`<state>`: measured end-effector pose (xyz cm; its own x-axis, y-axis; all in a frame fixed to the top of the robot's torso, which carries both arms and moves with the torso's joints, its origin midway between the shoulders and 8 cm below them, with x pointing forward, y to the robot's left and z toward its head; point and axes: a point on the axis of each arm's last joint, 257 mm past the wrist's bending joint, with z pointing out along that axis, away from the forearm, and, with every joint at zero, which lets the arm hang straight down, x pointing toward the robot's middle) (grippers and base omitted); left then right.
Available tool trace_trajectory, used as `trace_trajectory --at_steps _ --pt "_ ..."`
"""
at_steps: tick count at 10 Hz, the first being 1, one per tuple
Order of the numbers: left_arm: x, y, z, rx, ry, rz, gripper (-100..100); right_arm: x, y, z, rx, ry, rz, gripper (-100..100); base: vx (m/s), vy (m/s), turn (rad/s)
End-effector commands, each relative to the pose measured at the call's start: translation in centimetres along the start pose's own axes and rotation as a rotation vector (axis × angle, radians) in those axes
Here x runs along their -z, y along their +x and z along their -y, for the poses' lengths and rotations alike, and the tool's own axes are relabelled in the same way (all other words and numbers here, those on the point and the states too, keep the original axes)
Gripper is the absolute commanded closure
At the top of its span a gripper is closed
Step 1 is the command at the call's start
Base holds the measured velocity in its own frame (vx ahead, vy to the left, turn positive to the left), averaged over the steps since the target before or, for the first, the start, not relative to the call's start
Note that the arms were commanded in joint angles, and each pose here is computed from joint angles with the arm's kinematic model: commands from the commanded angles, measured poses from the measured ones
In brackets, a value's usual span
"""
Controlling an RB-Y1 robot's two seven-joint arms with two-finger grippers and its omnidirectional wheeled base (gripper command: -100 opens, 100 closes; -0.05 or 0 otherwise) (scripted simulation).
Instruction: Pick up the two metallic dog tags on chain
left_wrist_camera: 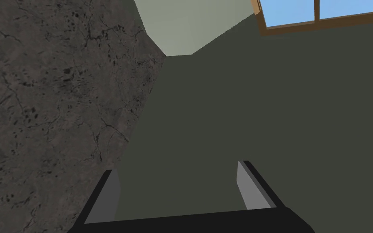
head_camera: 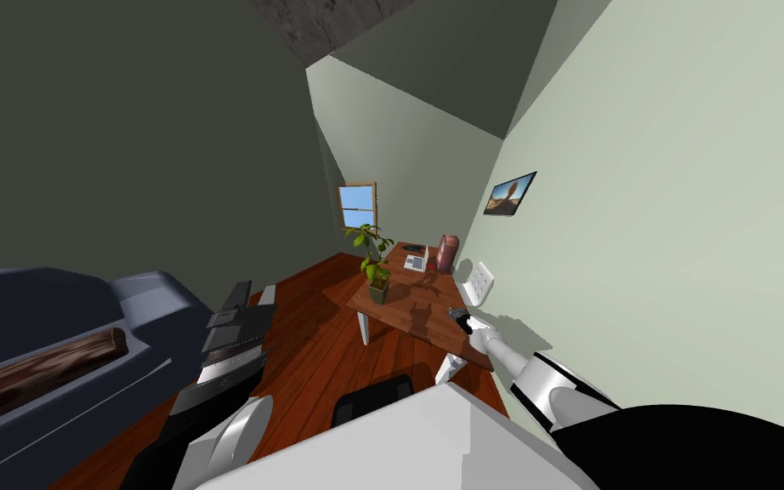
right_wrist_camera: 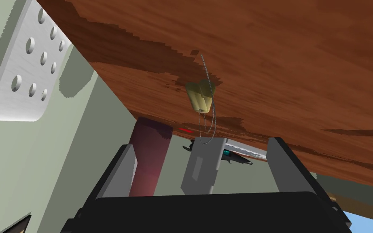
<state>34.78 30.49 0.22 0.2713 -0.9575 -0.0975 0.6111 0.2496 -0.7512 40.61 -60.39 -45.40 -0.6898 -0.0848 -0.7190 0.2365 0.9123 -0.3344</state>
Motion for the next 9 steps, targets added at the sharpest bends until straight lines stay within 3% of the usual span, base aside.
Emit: trace_trajectory --at_steps 1,3,6,7,8,9 --pt "0.0 0.0 0.0 0.000 0.000 0.000 0 0.0 1.2 1.0 0.020 0.018 -0.026 -100 0.017 0.008 0.090" --pt "0.0 0.0 0.0 0.000 0.000 0.000 0 0.3 3.5 2.2 0.049 0.041 -0.073 -100 0.059 0.019 0.121" --pt "0.0 0.0 0.0 0.000 0.000 0.000 0 0.4 4.2 2.2 0.050 0.045 -0.084 -100 0.025 0.004 0.023" --pt "0.0 0.0 0.0 0.000 0.000 0.000 0 0.4 4.4 2.2 0.054 0.043 -0.085 0 0.000 0.000 0.000" --pt "0.0 0.0 0.0 0.000 0.000 0.000 0 0.7 5.0 1.7 0.044 0.051 -0.089 -100 0.004 -0.042 0.097" --pt "0.0 0.0 0.0 0.000 0.000 0.000 0 0.7 5.0 1.7 0.044 0.051 -0.089 -100 0.011 -0.057 0.072"
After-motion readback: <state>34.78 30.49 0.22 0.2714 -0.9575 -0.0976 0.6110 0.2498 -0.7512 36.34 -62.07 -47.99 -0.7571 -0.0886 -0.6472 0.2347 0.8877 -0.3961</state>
